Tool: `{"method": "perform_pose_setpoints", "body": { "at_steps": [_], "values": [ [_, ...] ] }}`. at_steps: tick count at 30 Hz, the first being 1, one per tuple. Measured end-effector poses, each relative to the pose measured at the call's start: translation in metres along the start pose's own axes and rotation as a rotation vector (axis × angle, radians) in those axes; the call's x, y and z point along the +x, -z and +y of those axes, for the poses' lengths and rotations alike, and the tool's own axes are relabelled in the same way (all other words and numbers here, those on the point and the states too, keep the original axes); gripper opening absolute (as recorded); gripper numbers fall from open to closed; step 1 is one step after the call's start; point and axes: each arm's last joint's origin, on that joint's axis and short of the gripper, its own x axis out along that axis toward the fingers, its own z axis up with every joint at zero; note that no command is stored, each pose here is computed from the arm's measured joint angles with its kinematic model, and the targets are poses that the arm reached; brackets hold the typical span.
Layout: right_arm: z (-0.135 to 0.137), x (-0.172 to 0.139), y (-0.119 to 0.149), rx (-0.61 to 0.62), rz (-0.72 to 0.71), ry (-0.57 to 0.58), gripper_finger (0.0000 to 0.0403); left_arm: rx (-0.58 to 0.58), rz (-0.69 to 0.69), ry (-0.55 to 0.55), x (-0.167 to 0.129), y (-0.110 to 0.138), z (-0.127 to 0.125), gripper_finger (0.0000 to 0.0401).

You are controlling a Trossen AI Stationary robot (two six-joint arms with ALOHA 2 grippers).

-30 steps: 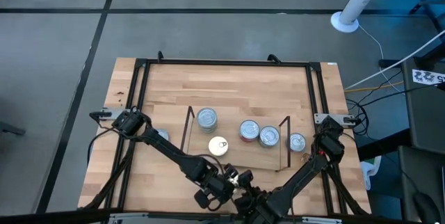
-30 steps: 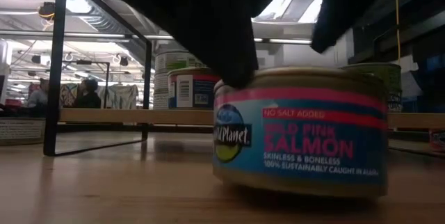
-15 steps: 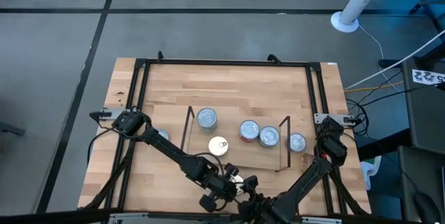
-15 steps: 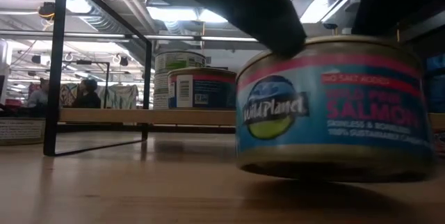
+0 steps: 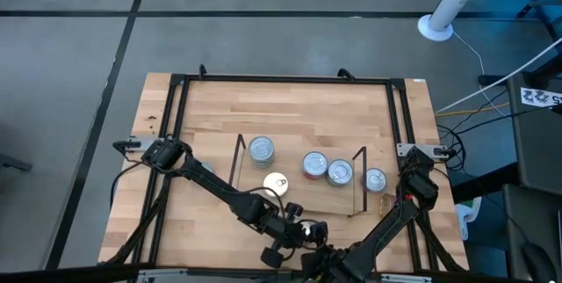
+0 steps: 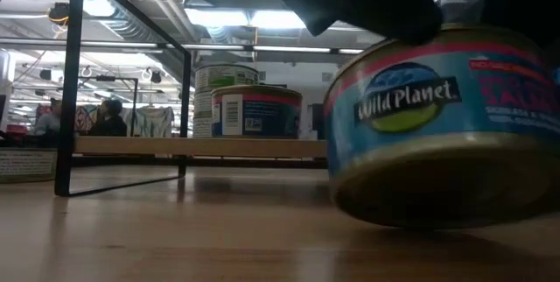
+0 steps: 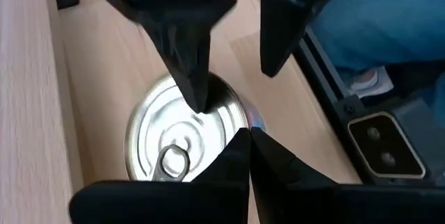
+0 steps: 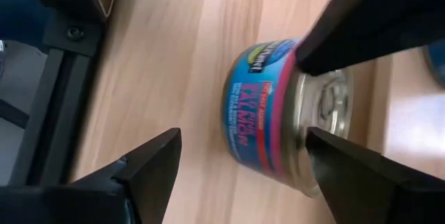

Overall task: Stack canned seafood by type on shelf
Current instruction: Stack the blue pink tuna can on top of the blue pink tuna can on the shelf

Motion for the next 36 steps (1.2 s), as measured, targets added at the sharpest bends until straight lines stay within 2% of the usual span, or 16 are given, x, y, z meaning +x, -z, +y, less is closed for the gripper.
{"method": "perform_pose_setpoints", "body": {
  "at_steps": [18,30,36],
  "values": [
    [0.000,0.003,-0.001,0.029,-0.053,0.065,0.0308,-0.121,-0.012,0.027,0.000,-0.003,0.011,0.0000],
    [0.000,0.007,-0.002,0.039,-0.092,0.118,0.0308,-0.130,-0.012,0.026,0.000,-0.003,0.011,0.0000],
    [0.000,0.007,-0.002,0.107,-0.104,0.127,0.0308,-0.132,-0.011,0.026,0.000,-0.003,0.011,0.0000]
  ]
}}
